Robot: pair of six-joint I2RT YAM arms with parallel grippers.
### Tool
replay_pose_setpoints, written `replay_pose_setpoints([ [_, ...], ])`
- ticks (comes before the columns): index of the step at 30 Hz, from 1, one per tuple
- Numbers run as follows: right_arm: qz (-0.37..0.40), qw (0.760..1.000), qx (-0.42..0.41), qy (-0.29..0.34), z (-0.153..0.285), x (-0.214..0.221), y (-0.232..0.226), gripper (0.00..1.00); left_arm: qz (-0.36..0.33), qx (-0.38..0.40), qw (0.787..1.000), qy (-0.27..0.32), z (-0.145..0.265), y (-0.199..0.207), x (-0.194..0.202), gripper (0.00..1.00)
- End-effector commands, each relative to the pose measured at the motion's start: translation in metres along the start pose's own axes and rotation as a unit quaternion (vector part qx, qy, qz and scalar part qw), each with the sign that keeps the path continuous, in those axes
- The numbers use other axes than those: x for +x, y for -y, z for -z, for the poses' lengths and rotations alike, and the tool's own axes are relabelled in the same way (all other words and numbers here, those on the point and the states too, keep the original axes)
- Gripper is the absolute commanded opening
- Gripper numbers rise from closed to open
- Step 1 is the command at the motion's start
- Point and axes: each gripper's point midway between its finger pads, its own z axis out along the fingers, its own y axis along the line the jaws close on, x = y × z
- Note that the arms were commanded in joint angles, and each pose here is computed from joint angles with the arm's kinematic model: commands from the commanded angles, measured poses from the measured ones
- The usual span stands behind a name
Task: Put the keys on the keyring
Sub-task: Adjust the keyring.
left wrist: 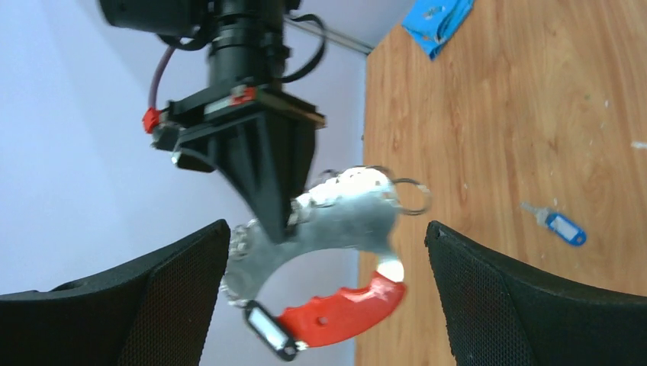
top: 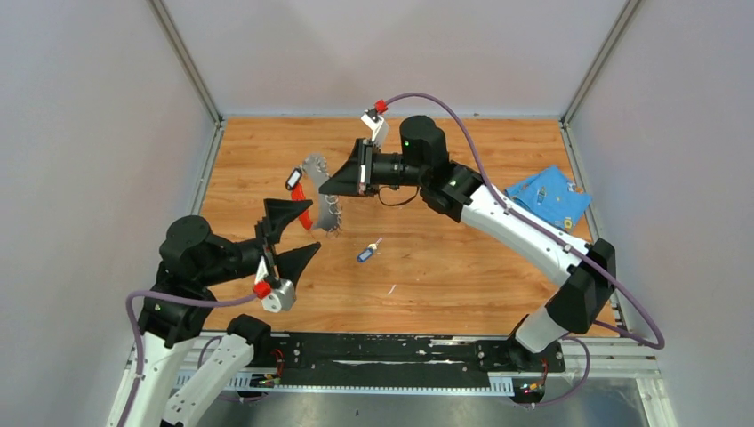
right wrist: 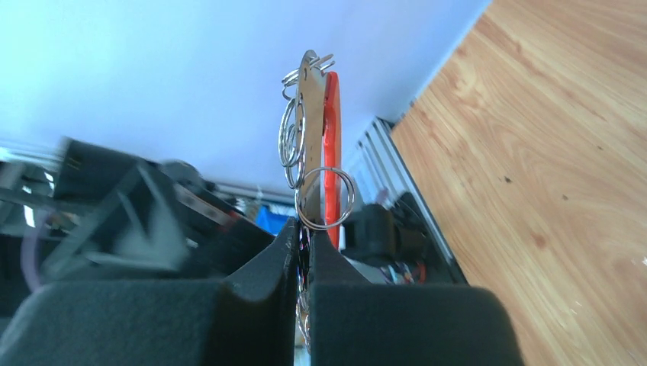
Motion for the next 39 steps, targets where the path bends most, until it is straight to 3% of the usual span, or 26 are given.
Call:
replay_pose_setpoints([
  [1, -0.049, 0.994, -0.074, 0.071, 0.0, -0.045, -0.034, 0.0, -0.181, 0.015, 0.983, 0.004, -0.001, 0.015, 0.007, 1.0],
  [7, -0.081, 0.991, -0.086, 0.06, -0.004, -0.043, -0.03, 0.0, -0.327, 0.013, 0.944, -0.029, 0.004, 0.021, 0.02, 1.0],
  [9, -0.089, 0.991, -0.091, 0.049, -0.006, -0.038, -0.029, 0.0, -0.371, -0.027, 0.928, -0.036, 0.005, 0.011, 0.019, 1.0],
  [12, -0.096, 0.991, -0.089, 0.041, -0.005, -0.031, -0.025, 0.0, -0.406, -0.079, 0.91, -0.033, 0.001, 0.004, 0.021, 0.98],
  [19, -0.108, 0.991, -0.083, 0.018, -0.002, -0.015, -0.018, 0.0, -0.448, -0.072, 0.891, -0.031, -0.009, 0.002, 0.028, 0.81],
  [24, -0.121, 0.99, -0.077, 0.006, -0.003, -0.005, -0.012, 0.0, -0.429, -0.076, 0.9, -0.017, -0.012, -0.002, 0.025, 0.69],
  [28, -0.126, 0.988, -0.084, -0.008, -0.008, 0.002, -0.014, 0.0, -0.433, -0.056, 0.9, -0.002, -0.016, 0.008, 0.025, 0.53],
  [33, -0.134, 0.987, -0.088, -0.009, -0.007, 0.005, -0.014, 0.0, -0.416, -0.033, 0.909, 0.002, -0.016, 0.018, 0.027, 0.55],
  [39, -0.137, 0.986, -0.09, -0.015, -0.009, 0.009, -0.015, 0.0, -0.403, -0.033, 0.915, 0.012, -0.016, 0.018, 0.023, 0.37],
])
